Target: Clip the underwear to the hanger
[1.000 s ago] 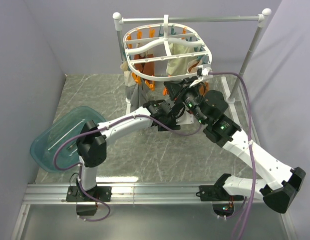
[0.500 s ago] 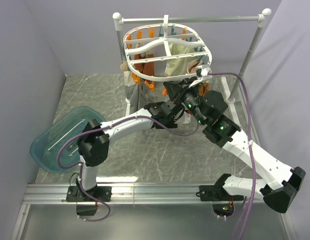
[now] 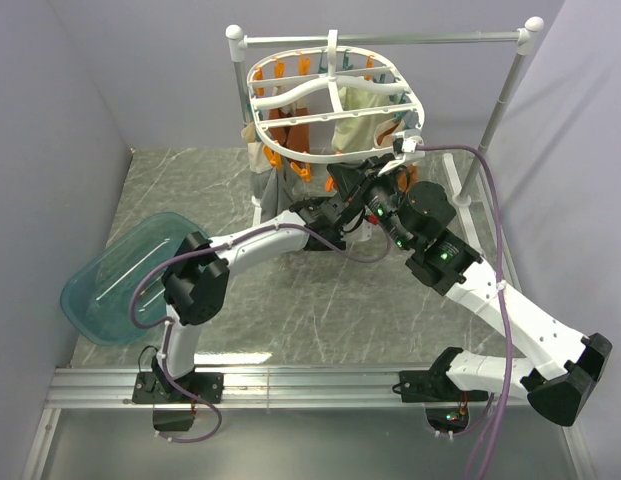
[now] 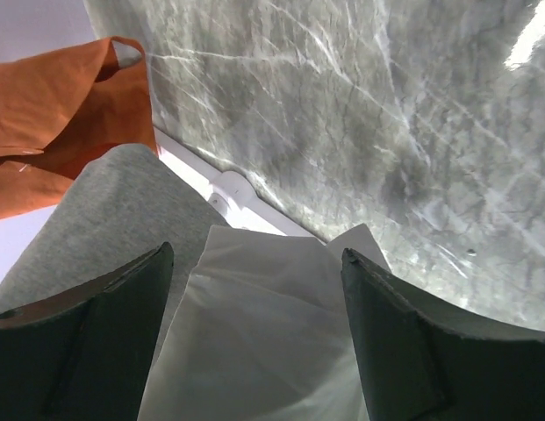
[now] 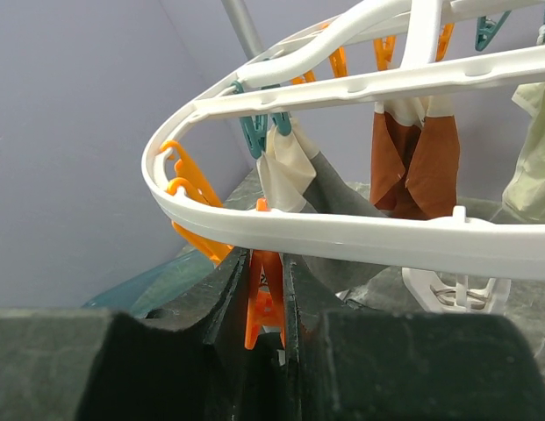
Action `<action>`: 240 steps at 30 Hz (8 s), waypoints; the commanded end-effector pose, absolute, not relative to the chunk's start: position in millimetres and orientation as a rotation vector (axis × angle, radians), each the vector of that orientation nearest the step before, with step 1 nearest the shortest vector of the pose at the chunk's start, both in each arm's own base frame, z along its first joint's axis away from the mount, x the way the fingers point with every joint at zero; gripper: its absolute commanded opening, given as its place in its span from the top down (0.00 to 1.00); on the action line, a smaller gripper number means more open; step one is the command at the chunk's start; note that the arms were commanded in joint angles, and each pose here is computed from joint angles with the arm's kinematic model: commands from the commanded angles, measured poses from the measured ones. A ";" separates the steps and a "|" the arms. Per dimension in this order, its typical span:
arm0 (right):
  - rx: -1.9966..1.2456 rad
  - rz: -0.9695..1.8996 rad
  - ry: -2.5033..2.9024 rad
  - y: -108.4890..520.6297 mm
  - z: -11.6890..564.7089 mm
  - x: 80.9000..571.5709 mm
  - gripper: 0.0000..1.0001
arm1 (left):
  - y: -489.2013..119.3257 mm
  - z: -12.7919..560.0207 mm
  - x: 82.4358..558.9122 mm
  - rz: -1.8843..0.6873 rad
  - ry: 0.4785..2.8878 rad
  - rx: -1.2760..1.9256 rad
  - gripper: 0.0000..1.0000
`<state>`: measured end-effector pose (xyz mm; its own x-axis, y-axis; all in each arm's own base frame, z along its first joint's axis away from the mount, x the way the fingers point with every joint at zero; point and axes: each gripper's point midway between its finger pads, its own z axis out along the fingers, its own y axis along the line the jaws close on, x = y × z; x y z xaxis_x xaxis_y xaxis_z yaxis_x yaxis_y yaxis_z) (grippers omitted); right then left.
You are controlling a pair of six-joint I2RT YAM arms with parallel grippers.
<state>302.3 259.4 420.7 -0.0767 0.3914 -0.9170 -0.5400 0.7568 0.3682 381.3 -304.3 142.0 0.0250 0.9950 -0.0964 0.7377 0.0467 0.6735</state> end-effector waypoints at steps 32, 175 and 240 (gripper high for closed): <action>-0.071 0.791 1.437 260.3 432.3 307.3 1.00 | -320.4 188.2 281.6 0.158 1.457 1.761 1.00; -0.199 0.871 1.481 271.9 402.5 301.6 1.00 | -274.6 269.9 281.9 -0.314 0.569 1.784 1.00; -0.056 0.981 1.849 295.8 321.2 304.3 1.00 | -290.1 358.4 255.8 0.136 0.223 1.331 1.00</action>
<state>315.6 287.0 365.3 -0.3512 0.4597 -0.8156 -0.4898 0.6522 0.5785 260.1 -289.5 349.9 0.9631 0.2359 -0.1299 0.0786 0.2153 0.9734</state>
